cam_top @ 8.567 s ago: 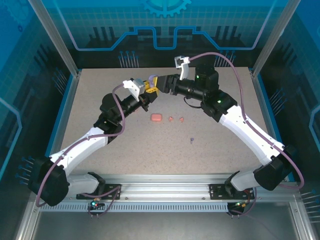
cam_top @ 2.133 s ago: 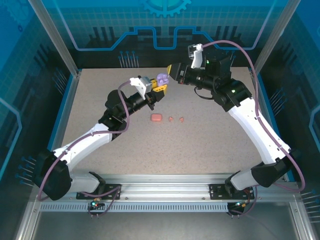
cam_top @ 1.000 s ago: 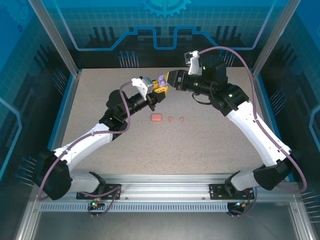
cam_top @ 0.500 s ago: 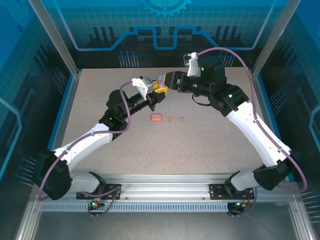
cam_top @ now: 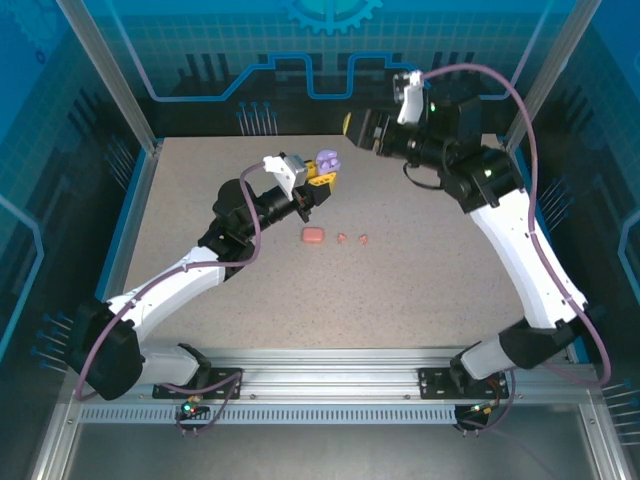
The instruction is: Insert wireless bluetooth earbuds into charging case
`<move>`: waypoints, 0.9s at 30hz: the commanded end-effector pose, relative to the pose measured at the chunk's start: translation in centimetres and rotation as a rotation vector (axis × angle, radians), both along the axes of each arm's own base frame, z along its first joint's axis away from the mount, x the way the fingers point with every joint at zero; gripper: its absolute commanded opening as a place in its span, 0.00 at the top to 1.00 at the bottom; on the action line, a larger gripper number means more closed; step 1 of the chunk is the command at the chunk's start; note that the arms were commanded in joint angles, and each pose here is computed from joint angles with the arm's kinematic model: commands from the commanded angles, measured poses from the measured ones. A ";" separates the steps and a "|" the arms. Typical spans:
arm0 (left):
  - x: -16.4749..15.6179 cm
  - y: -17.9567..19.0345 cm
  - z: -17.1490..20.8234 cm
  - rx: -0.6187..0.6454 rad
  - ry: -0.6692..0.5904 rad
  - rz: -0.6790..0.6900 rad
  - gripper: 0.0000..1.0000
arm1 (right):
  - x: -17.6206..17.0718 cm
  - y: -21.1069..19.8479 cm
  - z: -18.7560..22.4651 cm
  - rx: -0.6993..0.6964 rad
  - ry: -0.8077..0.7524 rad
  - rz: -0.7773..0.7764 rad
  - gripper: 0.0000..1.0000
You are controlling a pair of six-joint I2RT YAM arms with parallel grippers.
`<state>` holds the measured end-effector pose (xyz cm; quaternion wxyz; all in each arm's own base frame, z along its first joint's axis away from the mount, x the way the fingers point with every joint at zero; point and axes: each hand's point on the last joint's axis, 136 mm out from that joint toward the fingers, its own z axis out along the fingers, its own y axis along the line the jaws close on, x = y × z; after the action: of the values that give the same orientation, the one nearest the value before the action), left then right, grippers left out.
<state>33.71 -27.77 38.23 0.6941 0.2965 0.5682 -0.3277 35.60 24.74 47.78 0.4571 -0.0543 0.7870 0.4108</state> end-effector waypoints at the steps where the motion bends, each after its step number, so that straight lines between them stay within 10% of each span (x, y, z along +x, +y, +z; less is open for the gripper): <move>1: -0.3 -0.5 1.0 -0.007 -0.043 -0.031 1.00 | 2.2 1.2 -3.5 -0.107 0.094 0.039 0.52; 9: -0.2 -1.0 0.4 0.003 -0.020 -0.047 1.00 | 5.7 4.8 -7.9 -0.158 0.206 0.134 0.84; 27: 1.0 -1.2 -0.4 -0.016 0.043 -0.029 1.00 | 1.4 2.6 -8.8 -0.167 0.210 0.093 0.83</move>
<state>34.49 -29.30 35.50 0.6572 0.3081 0.5961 -0.3433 36.13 27.42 39.42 0.3483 -0.0980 0.8597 0.3606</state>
